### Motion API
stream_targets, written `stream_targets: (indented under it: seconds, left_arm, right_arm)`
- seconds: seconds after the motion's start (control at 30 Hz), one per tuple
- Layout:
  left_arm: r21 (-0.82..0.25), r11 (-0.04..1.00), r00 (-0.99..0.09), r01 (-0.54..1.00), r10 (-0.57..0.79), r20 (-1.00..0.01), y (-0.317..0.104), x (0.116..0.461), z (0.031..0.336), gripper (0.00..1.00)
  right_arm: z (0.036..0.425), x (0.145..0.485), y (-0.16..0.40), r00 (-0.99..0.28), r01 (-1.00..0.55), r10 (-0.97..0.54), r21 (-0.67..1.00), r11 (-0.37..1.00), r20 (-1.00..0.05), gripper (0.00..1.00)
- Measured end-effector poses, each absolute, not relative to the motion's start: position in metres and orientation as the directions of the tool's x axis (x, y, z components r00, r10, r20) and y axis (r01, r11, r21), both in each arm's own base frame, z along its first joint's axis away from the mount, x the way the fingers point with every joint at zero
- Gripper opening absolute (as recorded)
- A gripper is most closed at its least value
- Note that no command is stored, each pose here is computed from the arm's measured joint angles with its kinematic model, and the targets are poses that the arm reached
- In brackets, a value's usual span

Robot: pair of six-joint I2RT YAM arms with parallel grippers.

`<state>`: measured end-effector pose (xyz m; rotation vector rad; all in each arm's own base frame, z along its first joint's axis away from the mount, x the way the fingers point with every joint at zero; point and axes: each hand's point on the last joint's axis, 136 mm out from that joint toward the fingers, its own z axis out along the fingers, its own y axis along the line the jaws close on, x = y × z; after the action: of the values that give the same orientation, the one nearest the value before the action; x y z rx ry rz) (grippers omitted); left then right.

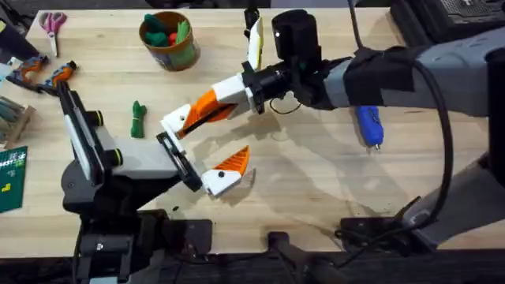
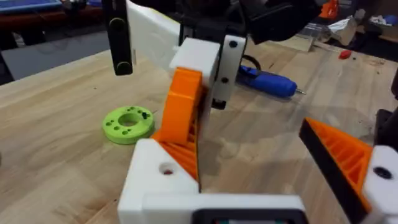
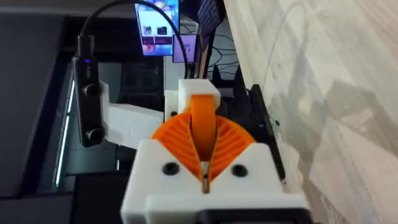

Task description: Pick up the gripper from the table and insert it into the empty holder that is missing its gripper. Then pick up a screw, insert it into the mounting hole, and use the screwdriver to tighten it. Finally, clean up the table by picking up the vegetable and placing it into the bucket.

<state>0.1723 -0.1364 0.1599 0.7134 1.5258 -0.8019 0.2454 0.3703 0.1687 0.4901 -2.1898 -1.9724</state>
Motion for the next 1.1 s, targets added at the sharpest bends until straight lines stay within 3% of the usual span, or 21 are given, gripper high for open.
stream_targets:
  seconds: [0.1,0.5,0.8,1.1]
  left_arm:
    - [-0.088,0.574,-0.102,0.814,-0.008,-0.995,-0.136,0.172,0.16,0.987]
    - [-0.085,0.563,-0.099,0.822,-0.005,-0.995,-0.138,0.17,0.16,0.986]
    - [-0.072,0.559,-0.089,0.826,0.002,-0.996,-0.138,0.17,0.16,0.986]
    - [-0.077,0.514,-0.092,0.854,0.003,-0.996,-0.144,0.162,0.16,0.986]
  right_arm:
    - [0.169,0.245,0.37,-0.935,-0.135,-0.341,0.987,0.081,-0.1,0.091]
    - [0.168,0.245,0.371,-0.935,-0.136,-0.34,0.987,0.083,-0.101,0.181]
    - [0.163,0.245,0.371,-0.937,-0.122,-0.338,0.988,0.094,-0.084,0.468]
    - [0.166,0.248,0.368,-0.935,-0.125,-0.342,0.989,0.081,-0.09,0.679]
